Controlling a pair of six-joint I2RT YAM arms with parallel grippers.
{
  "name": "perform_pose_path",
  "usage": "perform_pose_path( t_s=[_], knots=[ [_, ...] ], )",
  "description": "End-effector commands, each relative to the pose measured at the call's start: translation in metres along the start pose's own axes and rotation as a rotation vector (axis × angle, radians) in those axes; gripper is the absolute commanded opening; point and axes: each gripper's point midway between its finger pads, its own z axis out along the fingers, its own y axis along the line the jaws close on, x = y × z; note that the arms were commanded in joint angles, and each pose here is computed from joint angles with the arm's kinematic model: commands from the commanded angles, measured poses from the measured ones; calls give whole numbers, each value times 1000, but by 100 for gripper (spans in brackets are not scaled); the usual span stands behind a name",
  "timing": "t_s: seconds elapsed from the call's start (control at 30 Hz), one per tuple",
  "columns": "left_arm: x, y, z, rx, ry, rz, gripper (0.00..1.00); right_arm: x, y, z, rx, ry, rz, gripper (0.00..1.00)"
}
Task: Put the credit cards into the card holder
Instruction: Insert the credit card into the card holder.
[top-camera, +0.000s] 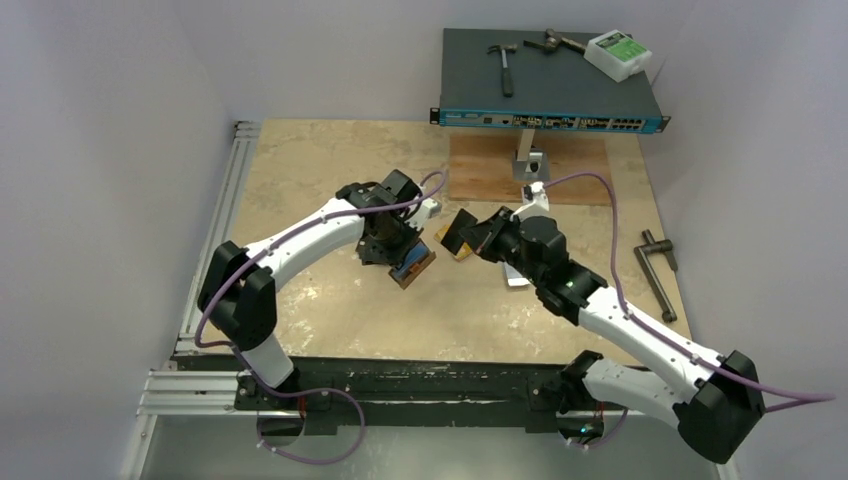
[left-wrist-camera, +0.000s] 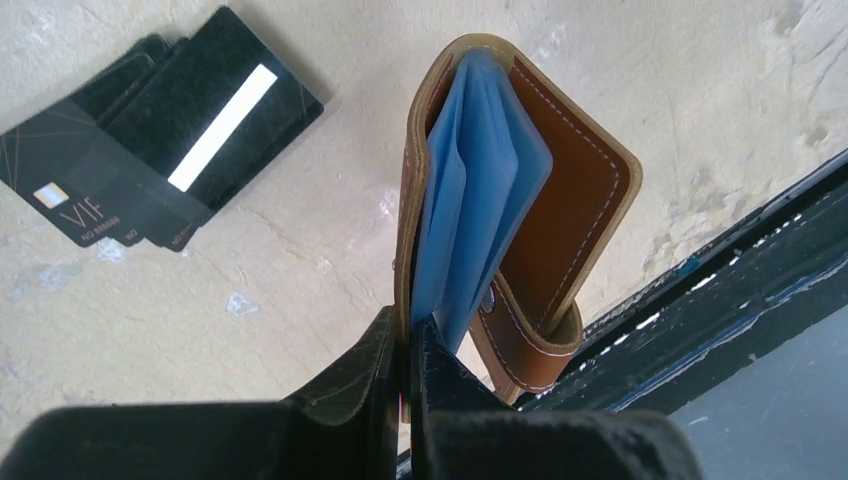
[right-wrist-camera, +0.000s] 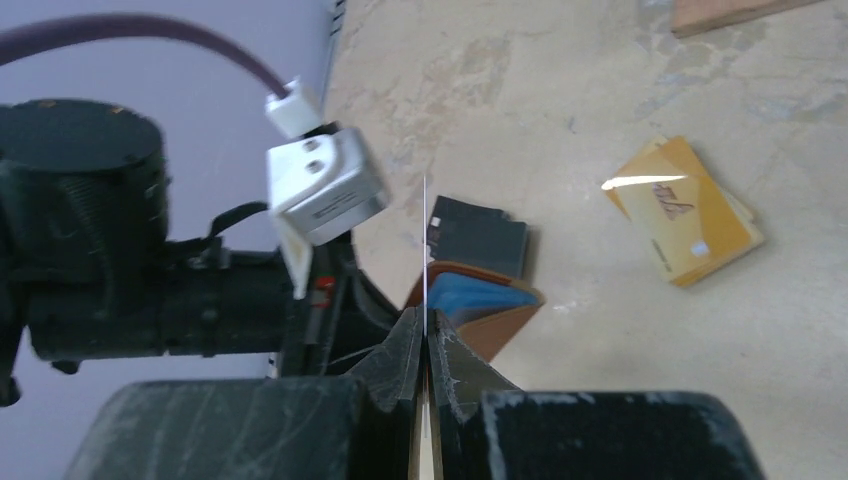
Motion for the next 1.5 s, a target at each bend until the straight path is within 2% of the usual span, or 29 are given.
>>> perform_pose_path(
  t_s=[0.0,0.13,0.27,0.33,0.47,0.8,1.23,1.47],
  knots=[
    [-24,-2,-8,34,-39,-79,0,-19,52,7,-64,-98,18,0],
    [-36,9,-17,12,-78,-120,0,-1,53,22,-20,-88,30,0],
    [-63,33,-49,-131,-174,-15,0,11,52,34,-23,-60,37,0],
    [-68,45,-65,-208,-179,20,0,11,54,37,-24,-62,45,0],
    [-70,47,-79,-236,-233,43,0,10,56,38,-33,-69,51,0],
    [-56,46,-72,-231,-184,61,0,-9,72,12,-104,-119,76,0],
    [-56,37,-59,-194,-173,21,0,9,92,45,-113,-61,76,0],
    [-51,39,-48,-201,-160,22,0,3,105,40,-137,-83,94,0]
  ],
)
